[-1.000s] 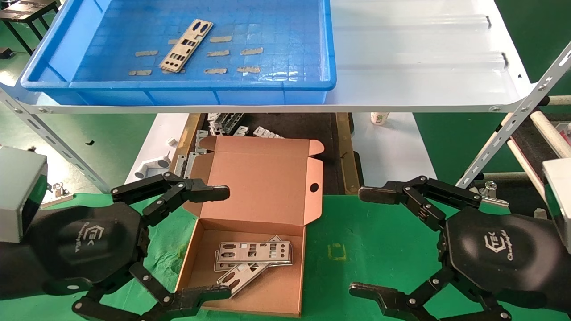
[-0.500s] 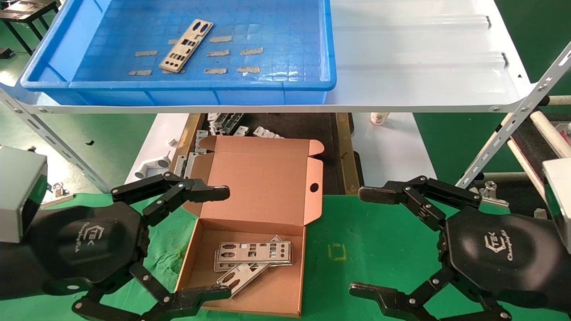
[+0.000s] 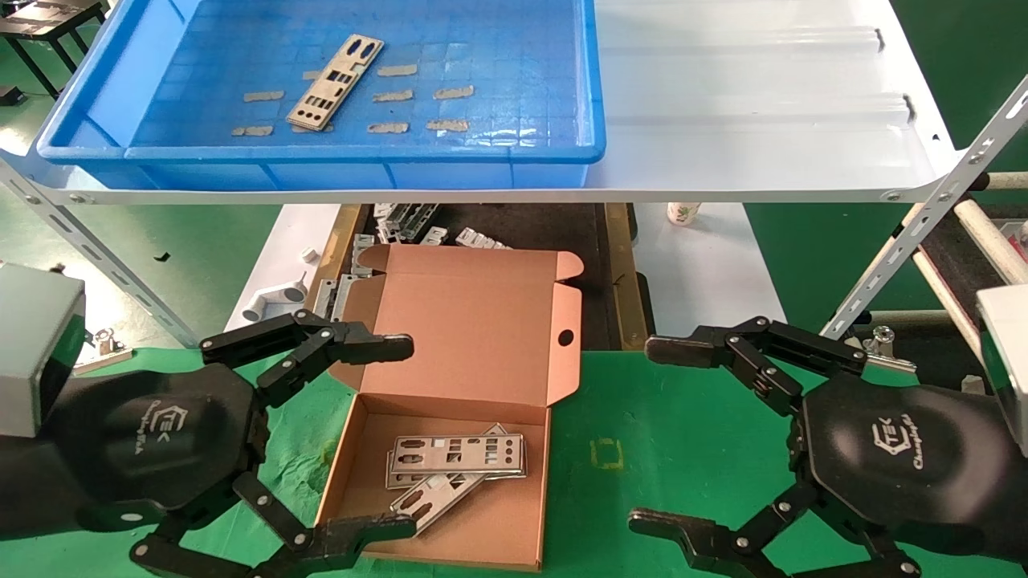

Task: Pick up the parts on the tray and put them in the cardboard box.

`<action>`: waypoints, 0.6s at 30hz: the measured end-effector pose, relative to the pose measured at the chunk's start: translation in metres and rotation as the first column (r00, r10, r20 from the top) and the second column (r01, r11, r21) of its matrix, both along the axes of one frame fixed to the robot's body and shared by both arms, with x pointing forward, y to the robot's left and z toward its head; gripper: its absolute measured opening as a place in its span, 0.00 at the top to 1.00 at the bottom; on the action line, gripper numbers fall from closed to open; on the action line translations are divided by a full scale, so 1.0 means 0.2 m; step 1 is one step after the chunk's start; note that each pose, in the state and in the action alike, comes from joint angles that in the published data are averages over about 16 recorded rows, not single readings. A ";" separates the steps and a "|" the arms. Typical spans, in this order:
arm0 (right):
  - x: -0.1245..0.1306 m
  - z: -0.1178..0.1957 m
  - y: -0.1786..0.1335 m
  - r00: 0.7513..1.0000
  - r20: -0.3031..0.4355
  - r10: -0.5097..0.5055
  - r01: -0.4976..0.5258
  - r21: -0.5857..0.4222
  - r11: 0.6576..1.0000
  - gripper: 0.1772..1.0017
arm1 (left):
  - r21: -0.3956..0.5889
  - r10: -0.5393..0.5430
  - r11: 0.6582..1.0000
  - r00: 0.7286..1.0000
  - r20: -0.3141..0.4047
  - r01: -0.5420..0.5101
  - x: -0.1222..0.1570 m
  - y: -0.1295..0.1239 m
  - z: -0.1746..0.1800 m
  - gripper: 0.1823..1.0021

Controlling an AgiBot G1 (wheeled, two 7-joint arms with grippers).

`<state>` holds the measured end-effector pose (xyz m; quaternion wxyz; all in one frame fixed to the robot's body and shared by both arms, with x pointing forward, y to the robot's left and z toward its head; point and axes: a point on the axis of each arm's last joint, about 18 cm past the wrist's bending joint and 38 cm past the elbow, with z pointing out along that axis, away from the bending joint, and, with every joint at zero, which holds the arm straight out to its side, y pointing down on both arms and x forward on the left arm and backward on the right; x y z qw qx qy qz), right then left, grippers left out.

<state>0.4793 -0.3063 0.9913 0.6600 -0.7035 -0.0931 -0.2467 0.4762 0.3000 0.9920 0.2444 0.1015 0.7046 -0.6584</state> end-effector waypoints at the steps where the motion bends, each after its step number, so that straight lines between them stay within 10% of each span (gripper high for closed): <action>1: 0.00 0.00 0.00 1.000 0.000 0.000 0.000 0.000 1.000 0.00 | 0.000 0.000 1.000 1.000 0.000 0.000 0.00 0.00 0.00 0.00; 18: 0.00 0.00 0.00 1.000 0.000 0.000 0.000 0.000 1.000 0.00 | 0.000 0.000 1.000 1.000 0.000 0.000 0.00 0.00 0.00 0.00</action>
